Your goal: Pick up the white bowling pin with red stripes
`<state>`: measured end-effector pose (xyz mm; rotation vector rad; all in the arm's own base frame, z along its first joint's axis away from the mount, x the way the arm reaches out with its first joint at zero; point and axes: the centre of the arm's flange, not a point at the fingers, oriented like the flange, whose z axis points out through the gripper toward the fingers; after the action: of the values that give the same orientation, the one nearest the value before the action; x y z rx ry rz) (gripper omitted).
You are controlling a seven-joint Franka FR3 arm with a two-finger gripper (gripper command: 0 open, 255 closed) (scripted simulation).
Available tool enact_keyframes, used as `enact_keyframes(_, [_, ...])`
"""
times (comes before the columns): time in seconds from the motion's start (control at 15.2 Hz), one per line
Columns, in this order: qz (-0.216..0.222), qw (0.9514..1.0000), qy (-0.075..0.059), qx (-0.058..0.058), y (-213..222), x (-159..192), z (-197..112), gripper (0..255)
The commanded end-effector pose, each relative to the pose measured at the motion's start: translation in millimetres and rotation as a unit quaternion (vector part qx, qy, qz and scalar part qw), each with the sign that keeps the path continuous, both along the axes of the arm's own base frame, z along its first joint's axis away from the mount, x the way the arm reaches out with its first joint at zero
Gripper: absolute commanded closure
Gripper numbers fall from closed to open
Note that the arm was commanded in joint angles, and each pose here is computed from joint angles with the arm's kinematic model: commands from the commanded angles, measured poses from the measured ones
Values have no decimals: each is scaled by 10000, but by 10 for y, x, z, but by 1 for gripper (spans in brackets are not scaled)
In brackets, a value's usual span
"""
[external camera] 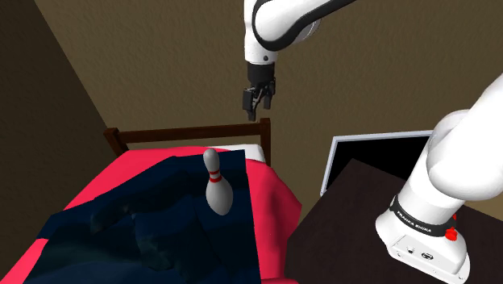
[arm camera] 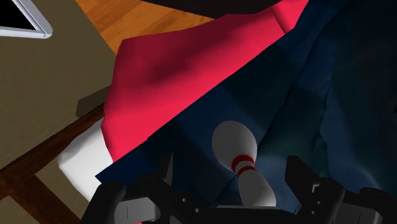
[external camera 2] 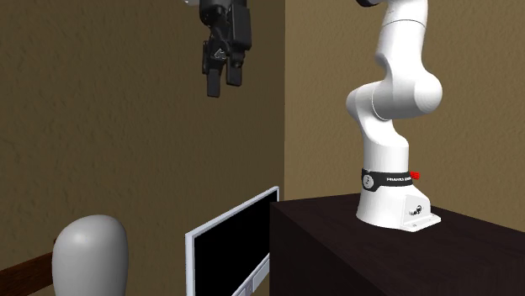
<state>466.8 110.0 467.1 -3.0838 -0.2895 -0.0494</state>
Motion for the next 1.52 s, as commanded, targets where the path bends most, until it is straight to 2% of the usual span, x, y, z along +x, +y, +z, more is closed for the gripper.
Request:
enact_keyframes(0.0, [45, 10000, -2, 53, 152, 176, -189, 0])
enact_keyframes(1.06, [395, 9983, 4, 427, 1114, 1501, -1410, 0])
enact_keyframes(1.45, [395, 9983, 4, 427, 1114, 1501, -1726, 0])
